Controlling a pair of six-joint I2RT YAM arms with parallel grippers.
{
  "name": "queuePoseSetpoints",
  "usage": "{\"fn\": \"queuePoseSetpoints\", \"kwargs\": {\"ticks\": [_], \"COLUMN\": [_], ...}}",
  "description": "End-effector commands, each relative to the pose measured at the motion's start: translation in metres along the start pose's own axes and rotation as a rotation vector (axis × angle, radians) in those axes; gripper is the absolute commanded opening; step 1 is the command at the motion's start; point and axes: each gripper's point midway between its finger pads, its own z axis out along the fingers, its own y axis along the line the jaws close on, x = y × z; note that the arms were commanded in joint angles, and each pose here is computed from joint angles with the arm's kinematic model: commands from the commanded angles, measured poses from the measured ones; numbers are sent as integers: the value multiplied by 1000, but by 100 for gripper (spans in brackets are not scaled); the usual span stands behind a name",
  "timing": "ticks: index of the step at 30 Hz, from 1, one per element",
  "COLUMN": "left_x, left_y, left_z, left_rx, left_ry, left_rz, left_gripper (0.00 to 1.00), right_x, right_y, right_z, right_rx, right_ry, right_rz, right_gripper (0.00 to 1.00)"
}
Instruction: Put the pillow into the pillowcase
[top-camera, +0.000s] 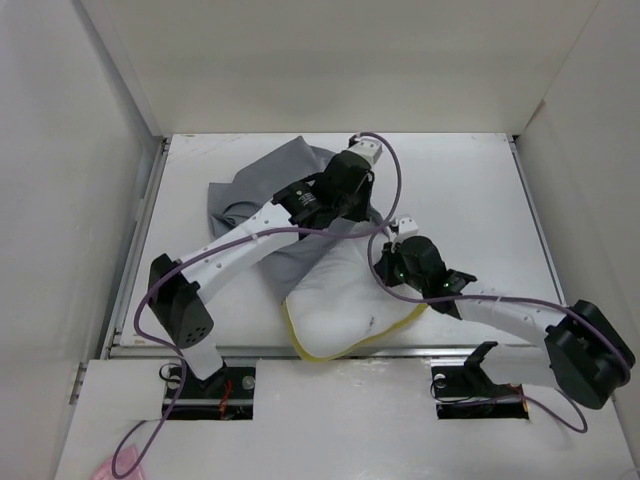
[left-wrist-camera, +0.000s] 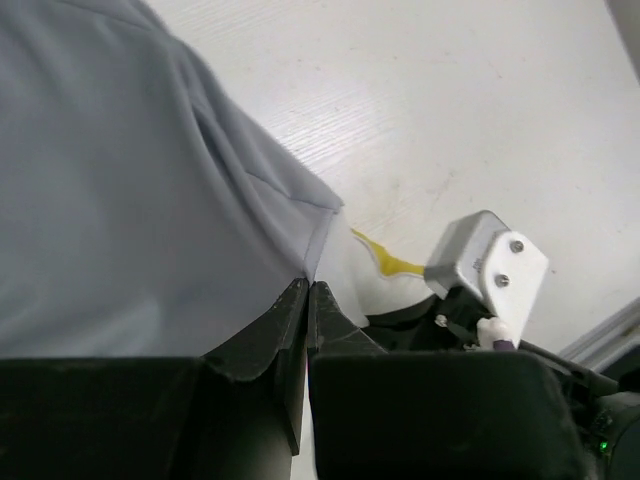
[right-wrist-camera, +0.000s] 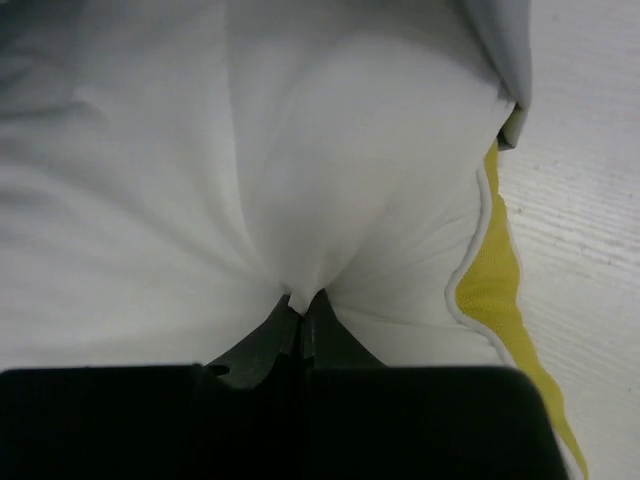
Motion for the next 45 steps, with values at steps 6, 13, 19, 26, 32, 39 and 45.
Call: {"fn": "queuePoseSetpoints", "kwargs": {"ticks": [6, 13, 19, 26, 32, 39, 45], "left_x": [-36, 18, 60, 98, 71, 13, 49], "left_y": [-82, -171, -214, -160, -103, -69, 36], "left_z": [-58, -89, -107, -64, -32, -76, -105], "left_rx": [249, 459, 662, 417, 218, 96, -207], "left_ry": [-94, 13, 158, 225, 167, -39, -77], "left_rz": [75, 181, 127, 37, -39, -76, -297], "left_gripper": [0, 0, 0, 0, 72, 100, 100], "right_x": [-161, -199, -194, -178, -109, -38, -34], "right_y": [35, 33, 12, -18, -34, -40, 1], "right_z": [-89, -134, -116, -95, -67, -78, -97], "right_rx": [-146, -173, -130, 50, 201, 294, 64], "right_ry": [-736, -996, -1042, -949, -571, -192, -127], "right_rz": [47, 117, 331, 419, 459, 364, 152], "right_gripper": [0, 0, 0, 16, 79, 87, 87]}}
